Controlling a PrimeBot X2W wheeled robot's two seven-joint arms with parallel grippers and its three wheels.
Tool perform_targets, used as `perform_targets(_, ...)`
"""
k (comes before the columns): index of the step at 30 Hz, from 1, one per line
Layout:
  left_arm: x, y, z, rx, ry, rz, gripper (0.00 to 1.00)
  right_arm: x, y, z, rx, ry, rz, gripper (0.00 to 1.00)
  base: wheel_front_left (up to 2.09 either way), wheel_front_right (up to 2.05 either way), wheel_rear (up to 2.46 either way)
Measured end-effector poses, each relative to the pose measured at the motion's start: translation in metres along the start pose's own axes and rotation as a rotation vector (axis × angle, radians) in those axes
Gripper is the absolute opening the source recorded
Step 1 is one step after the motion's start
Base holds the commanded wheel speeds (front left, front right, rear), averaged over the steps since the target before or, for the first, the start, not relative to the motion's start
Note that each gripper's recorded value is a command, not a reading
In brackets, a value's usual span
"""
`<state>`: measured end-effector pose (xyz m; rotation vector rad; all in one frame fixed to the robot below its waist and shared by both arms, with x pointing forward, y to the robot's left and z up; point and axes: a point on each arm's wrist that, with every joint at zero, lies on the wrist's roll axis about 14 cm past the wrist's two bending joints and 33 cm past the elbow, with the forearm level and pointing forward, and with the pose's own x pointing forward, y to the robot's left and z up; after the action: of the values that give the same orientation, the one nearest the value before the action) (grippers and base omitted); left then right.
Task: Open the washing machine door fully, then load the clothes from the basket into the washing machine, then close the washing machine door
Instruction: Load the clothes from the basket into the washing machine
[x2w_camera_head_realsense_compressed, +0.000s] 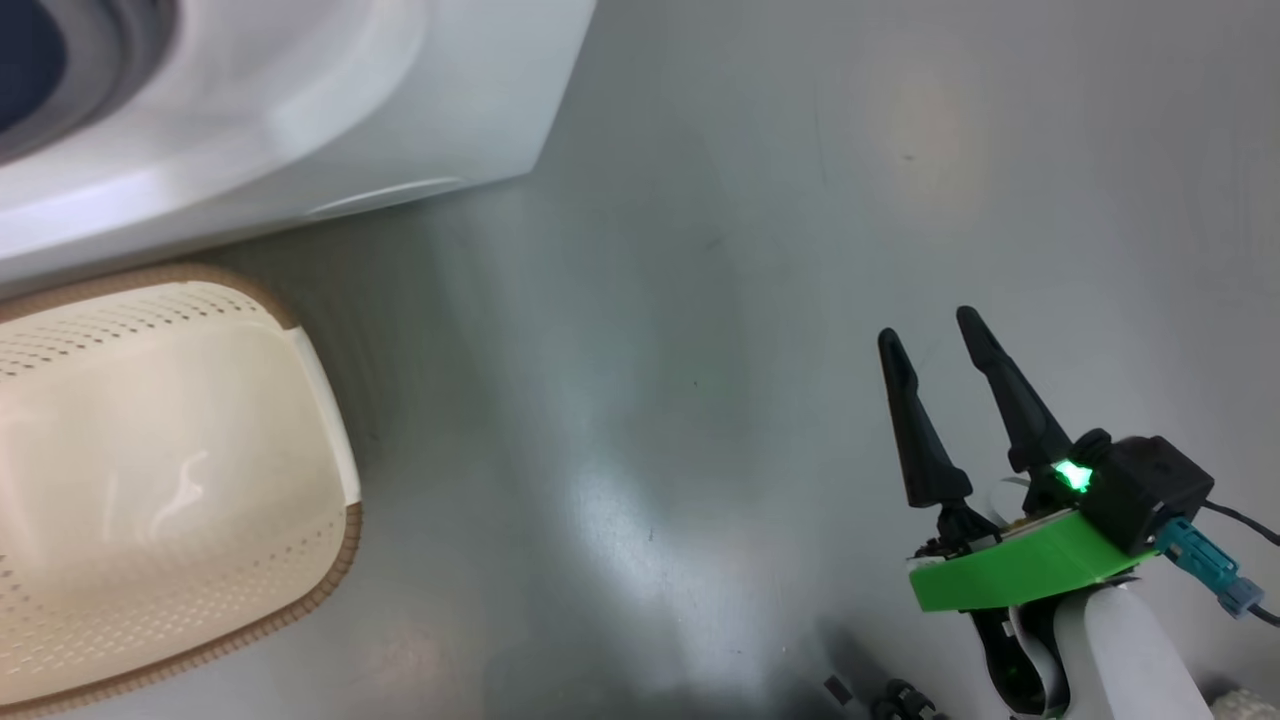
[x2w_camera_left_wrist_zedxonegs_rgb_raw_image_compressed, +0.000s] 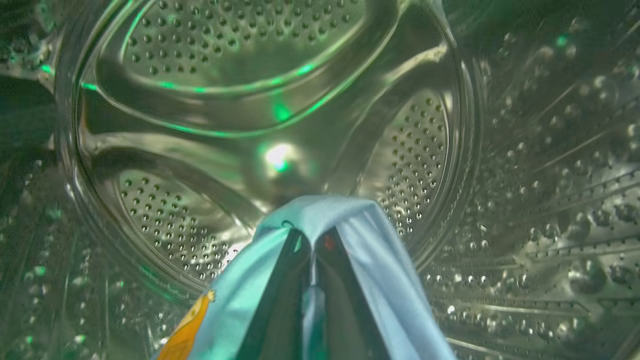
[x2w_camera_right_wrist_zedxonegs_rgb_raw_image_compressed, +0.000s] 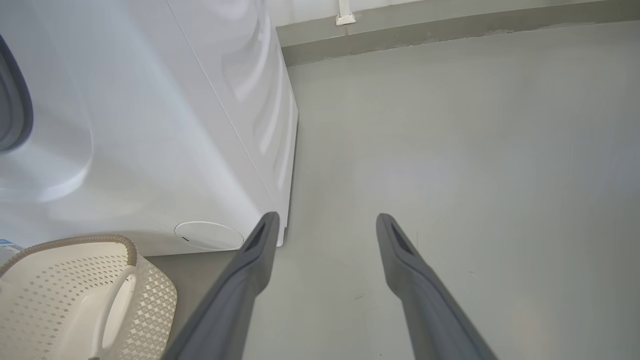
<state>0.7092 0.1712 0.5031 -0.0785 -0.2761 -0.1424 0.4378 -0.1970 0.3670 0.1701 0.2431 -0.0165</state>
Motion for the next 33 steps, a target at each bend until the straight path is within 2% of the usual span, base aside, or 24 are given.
perform_targets(6,0.011,-0.002,0.031,0.034,-0.133,0.004,0.00,0.002,-0.002,-0.006,-0.001,0.015,-0.003,1.00,0.00,0.00,0.00)
perform_targets(8,0.010,-0.001,0.024,0.013,-0.121,0.023,0.00,0.002,-0.003,-0.007,-0.002,0.018,-0.006,1.00,0.00,0.00,0.00)
perform_targets(9,0.008,-0.002,0.012,0.000,-0.086,0.027,0.31,0.002,-0.003,-0.006,-0.002,0.017,-0.007,1.00,0.00,0.00,0.00)
perform_targets(10,0.001,-0.002,-0.012,-0.027,-0.009,0.041,1.00,0.002,-0.002,-0.005,-0.001,0.015,-0.005,1.00,0.00,0.00,0.00)
perform_targets(14,-0.006,0.002,-0.028,-0.048,0.061,0.061,1.00,0.003,0.000,-0.002,0.002,0.004,0.003,1.00,0.00,0.00,0.00)
perform_targets(21,-0.013,0.007,-0.025,-0.056,0.092,0.075,1.00,0.005,0.007,0.005,0.010,-0.017,0.022,1.00,0.00,0.00,0.00)
perform_targets(33,-0.041,0.004,-0.045,-0.082,0.239,0.081,1.00,0.002,0.012,0.023,0.015,-0.062,0.034,1.00,0.00,0.00,0.00)
